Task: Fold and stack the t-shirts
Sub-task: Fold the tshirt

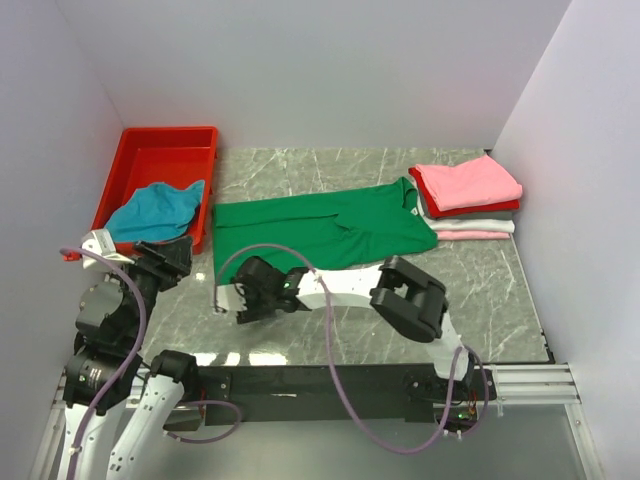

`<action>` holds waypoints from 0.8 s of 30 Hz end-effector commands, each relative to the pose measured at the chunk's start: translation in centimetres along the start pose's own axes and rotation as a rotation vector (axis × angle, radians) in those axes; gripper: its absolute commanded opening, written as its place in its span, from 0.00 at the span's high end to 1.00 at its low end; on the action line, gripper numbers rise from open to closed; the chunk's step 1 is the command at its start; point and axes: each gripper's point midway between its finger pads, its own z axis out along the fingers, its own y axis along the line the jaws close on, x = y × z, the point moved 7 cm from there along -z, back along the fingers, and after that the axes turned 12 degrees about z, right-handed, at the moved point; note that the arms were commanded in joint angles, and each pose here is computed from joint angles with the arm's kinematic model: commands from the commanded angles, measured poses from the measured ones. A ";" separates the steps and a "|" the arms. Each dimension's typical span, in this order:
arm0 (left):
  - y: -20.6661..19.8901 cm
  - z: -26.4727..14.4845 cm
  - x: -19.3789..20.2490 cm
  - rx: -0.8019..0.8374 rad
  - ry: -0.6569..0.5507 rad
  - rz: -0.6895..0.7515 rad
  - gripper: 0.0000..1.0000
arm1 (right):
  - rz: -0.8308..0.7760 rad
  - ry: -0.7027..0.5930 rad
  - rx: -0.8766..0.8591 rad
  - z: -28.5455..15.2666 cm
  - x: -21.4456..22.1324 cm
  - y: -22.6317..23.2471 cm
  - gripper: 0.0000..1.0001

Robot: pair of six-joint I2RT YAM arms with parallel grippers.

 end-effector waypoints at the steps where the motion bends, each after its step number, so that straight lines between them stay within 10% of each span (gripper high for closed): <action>1: 0.7 -0.8 0.8 -0.019 0.042 0.045 0.31 | 0.060 -0.127 0.310 0.1 -4.9 -4.1 0.31; 11: 0.3 -1.3 1.3 0.040 0.055 0.041 0.31 | 0.063 -0.017 0.353 4.3 -1.3 -3.6 0.51; 17: 0.3 -1.0 1.5 0.050 0.060 0.044 0.31 | 0.092 -0.074 0.213 3.3 -1.9 -2.0 0.93; 24: -0.4 0.1 1.2 0.078 0.067 0.069 0.31 | 0.074 -0.130 -0.086 -0.5 -2.2 2.1 1.00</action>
